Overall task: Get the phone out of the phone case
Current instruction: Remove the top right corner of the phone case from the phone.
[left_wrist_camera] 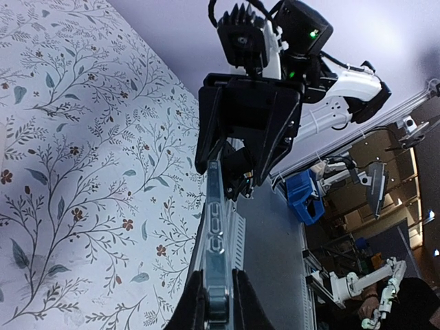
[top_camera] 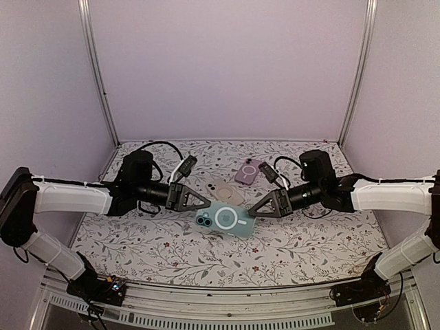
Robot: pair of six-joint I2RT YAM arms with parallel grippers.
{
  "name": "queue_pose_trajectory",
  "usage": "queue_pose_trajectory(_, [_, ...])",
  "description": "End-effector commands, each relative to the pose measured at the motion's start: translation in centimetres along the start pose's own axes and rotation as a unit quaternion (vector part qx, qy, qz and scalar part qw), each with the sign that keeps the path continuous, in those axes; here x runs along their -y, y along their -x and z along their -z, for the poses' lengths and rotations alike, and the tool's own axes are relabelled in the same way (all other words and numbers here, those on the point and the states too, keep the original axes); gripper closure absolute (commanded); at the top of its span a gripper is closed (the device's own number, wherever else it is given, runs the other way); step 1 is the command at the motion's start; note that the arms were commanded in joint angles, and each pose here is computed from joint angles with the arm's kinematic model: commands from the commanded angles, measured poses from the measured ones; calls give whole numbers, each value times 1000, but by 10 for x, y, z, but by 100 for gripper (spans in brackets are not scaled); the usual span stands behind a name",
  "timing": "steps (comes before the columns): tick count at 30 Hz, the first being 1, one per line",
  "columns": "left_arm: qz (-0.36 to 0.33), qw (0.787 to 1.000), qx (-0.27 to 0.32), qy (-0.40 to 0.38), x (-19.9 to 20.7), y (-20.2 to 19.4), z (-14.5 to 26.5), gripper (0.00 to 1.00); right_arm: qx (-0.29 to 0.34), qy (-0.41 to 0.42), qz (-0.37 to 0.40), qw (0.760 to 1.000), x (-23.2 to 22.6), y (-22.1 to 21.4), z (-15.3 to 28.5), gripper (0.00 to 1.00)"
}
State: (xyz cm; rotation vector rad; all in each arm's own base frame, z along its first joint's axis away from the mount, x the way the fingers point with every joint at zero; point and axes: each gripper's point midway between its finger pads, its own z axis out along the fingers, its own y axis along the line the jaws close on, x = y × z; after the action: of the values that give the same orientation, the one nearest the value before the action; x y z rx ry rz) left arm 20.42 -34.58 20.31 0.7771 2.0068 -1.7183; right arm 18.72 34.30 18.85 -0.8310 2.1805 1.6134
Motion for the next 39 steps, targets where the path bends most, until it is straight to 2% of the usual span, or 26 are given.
queue_pose_trajectory(1, [-23,1000,14,-15,11,7,-1,100,3,2,16,1000,-8,9,-2,54])
queue_pose_trajectory(8, [-18,1000,13,0,6,7,-1,100,10,-32,14,999,4,12,-2,72])
queue_pose_trajectory(14, [-11,1000,17,15,2,7,0,100,7,-47,8,999,12,9,-5,79])
queue_pose_trajectory(24, [16,998,30,60,-15,6,-1,100,-4,-122,3,993,46,1,-11,98])
queue_pose_trajectory(39, [41,993,36,107,-34,4,-2,100,-27,-185,-15,982,83,-7,-26,100])
